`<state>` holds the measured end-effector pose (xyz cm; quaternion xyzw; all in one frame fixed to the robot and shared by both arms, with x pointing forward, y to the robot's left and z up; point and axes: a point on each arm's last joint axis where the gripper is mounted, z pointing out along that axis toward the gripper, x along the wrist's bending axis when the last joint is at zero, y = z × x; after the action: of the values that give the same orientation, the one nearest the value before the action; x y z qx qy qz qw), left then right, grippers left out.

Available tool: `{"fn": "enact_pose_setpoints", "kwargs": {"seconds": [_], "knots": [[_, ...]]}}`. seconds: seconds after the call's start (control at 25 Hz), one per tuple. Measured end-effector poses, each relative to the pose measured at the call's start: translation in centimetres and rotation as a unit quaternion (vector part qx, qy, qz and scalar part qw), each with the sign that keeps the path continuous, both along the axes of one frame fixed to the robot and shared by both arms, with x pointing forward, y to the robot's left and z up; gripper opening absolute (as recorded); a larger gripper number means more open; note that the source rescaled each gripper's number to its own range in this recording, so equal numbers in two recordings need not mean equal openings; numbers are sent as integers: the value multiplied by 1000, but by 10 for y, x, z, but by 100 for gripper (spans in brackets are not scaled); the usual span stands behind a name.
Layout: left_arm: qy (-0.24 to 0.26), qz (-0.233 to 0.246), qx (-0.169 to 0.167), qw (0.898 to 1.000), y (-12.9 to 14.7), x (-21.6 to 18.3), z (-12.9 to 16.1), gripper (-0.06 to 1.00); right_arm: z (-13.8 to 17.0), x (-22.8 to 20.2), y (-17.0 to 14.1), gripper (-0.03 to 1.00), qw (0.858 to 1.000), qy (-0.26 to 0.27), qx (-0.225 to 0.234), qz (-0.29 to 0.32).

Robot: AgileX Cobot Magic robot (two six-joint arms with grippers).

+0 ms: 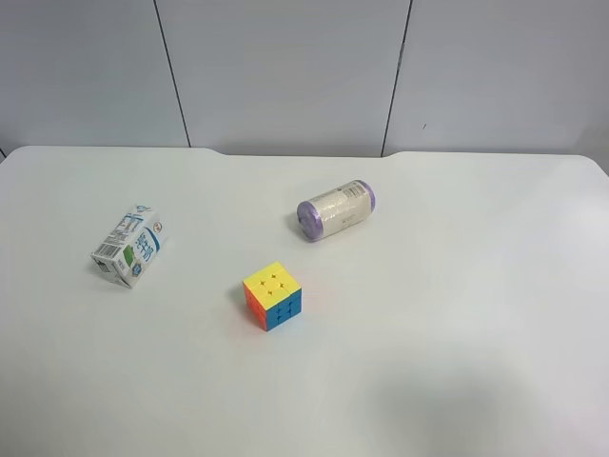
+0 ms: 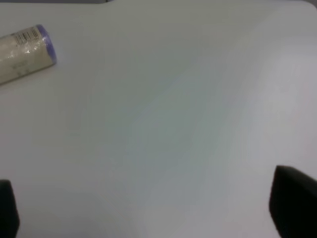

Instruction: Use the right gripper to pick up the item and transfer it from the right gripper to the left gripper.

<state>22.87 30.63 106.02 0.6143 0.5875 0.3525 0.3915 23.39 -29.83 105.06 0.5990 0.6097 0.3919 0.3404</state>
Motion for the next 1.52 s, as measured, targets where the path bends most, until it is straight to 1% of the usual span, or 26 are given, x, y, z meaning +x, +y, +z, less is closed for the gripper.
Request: {"fn": "enact_pose_setpoints", "kwargs": {"seconds": [0.2, 0.64, 0.72, 0.88, 1.0, 1.52], "knots": [[5, -2, -1, 1000, -1, 5, -7, 100, 0, 0, 0, 100, 1000, 0, 0, 0], [3, -3, -2, 1000, -1, 5, -6, 100, 0, 0, 0, 100, 1000, 0, 0, 0], [3, 6, -3, 1000, -2, 5, -6, 100, 0, 0, 0, 100, 1000, 0, 0, 0], [3, 53, -4, 999, -2, 4, -6, 100, 0, 0, 0, 100, 1000, 0, 0, 0], [3, 75, -4, 997, -2, 4, -6, 100, 0, 0, 0, 100, 1000, 0, 0, 0], [3, 77, -3, 997, -2, 4, -6, 100, 0, 0, 0, 100, 1000, 0, 0, 0]]}}
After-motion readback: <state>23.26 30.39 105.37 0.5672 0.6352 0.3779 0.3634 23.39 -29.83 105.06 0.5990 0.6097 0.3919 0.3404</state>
